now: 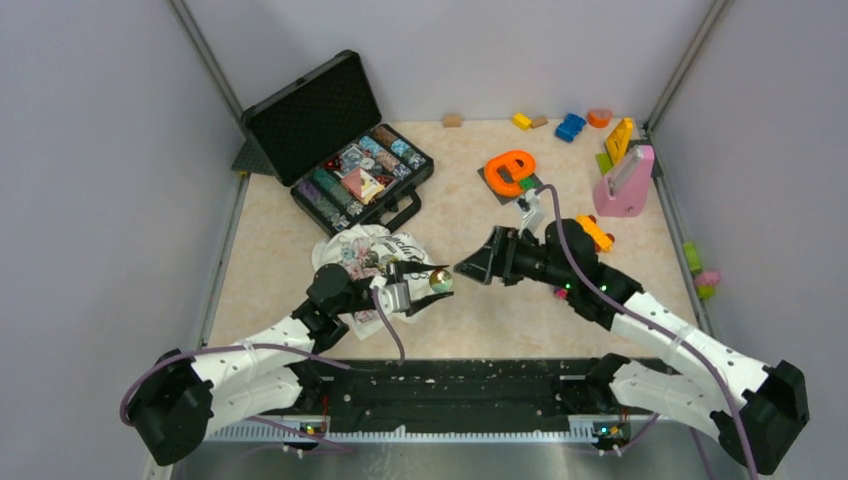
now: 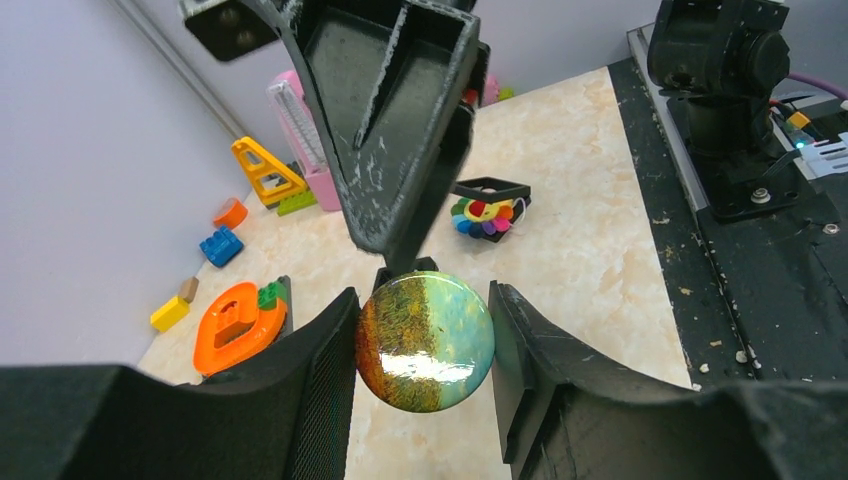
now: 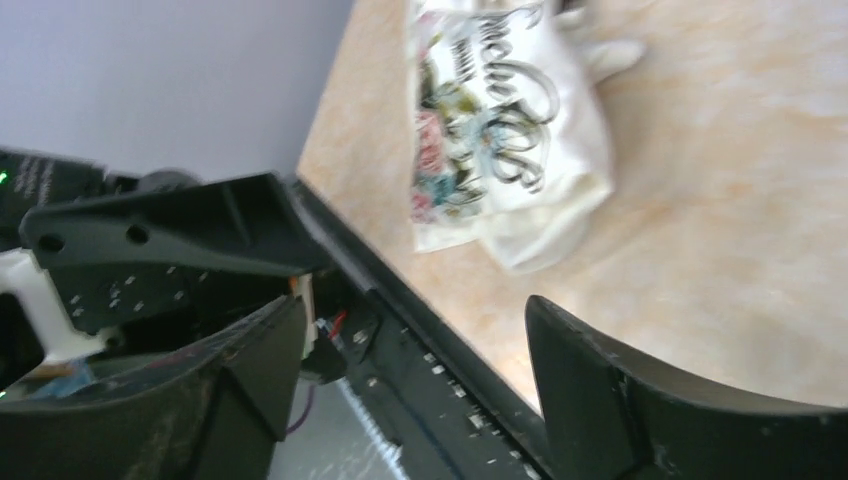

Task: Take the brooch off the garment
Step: Move the brooch box to the center of the board.

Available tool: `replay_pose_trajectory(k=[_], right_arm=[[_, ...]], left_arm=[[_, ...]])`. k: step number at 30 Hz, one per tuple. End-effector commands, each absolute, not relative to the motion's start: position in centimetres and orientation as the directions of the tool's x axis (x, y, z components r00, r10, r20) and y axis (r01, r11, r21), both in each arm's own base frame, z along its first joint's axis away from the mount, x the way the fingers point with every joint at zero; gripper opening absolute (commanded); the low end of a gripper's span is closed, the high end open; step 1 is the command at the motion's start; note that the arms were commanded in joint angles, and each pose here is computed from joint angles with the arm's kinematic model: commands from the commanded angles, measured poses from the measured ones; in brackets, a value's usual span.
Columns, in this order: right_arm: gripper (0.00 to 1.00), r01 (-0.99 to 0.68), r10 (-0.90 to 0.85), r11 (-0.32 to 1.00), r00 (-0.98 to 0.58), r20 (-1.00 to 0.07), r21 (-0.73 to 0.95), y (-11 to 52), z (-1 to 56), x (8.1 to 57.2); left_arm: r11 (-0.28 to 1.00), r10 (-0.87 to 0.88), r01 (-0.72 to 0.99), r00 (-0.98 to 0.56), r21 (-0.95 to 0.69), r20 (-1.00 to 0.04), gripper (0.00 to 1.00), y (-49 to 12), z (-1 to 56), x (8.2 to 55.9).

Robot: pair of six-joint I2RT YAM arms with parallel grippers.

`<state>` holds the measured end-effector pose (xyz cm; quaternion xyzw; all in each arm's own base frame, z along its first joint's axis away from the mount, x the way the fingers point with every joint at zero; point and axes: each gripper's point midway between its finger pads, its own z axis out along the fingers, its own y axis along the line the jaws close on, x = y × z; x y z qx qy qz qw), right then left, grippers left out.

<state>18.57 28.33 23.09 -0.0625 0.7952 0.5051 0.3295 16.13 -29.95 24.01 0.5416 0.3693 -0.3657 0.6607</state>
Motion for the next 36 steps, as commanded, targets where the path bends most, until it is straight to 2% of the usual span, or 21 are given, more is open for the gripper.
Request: replay_pose_trajectory(k=[1, 2, 4, 7, 9, 16, 24, 36], right_arm=[[0.91, -0.411, 0.182, 0.723, -0.662, -0.727, 0.555, 22.8, 23.0, 21.4], [0.97, -0.365, 0.150, 0.799, -0.648, -0.747, 0.478, 21.0, 21.8, 22.2], [0.99, -0.277, 0.109, 0.894, -0.627, -0.772, 0.352, 18.1, 20.3, 23.6], [0.99, -0.185, 0.072, 0.953, -0.633, -0.771, 0.241, 15.4, 18.6, 25.5], [0.99, -0.141, 0.083, 0.964, -0.646, -0.759, 0.226, 14.4, 17.6, 26.9], [0.99, -0.043, 0.206, 0.948, -0.672, -0.712, 0.315, 11.1, 14.1, 32.2], [0.99, -0.008, 0.233, 0.936, -0.732, -0.640, 0.351, 9.7, 10.0, 35.3], [0.99, -0.060, 0.247, 0.856, -0.824, -0.510, 0.513, 14.7, 6.5, 33.6]], left_arm=[[0.165, -0.077, 0.876, 0.469, 0.452, -0.880, 0.26, -30.3, 24.8, 16.9], [0.164, -0.073, 0.879, 0.464, 0.448, -0.883, 0.26, -30.4, 24.7, 17.0], [0.164, -0.066, 0.883, 0.455, 0.440, -0.888, 0.26, -30.6, 24.4, 17.2], [0.160, -0.060, 0.888, 0.446, 0.432, -0.893, 0.26, -30.8, 24.1, 17.4], [0.157, -0.057, 0.890, 0.440, 0.427, -0.896, 0.26, -30.8, 24.0, 17.4], [0.149, -0.058, 0.895, 0.433, 0.421, -0.900, 0.26, -30.9, 23.9, 17.3], [0.135, -0.066, 0.898, 0.430, 0.419, -0.900, 0.26, -31.0, 24.1, 17.0], [0.133, -0.054, 0.897, 0.432, 0.422, -0.900, 0.26, -31.0, 23.9, 17.1]])
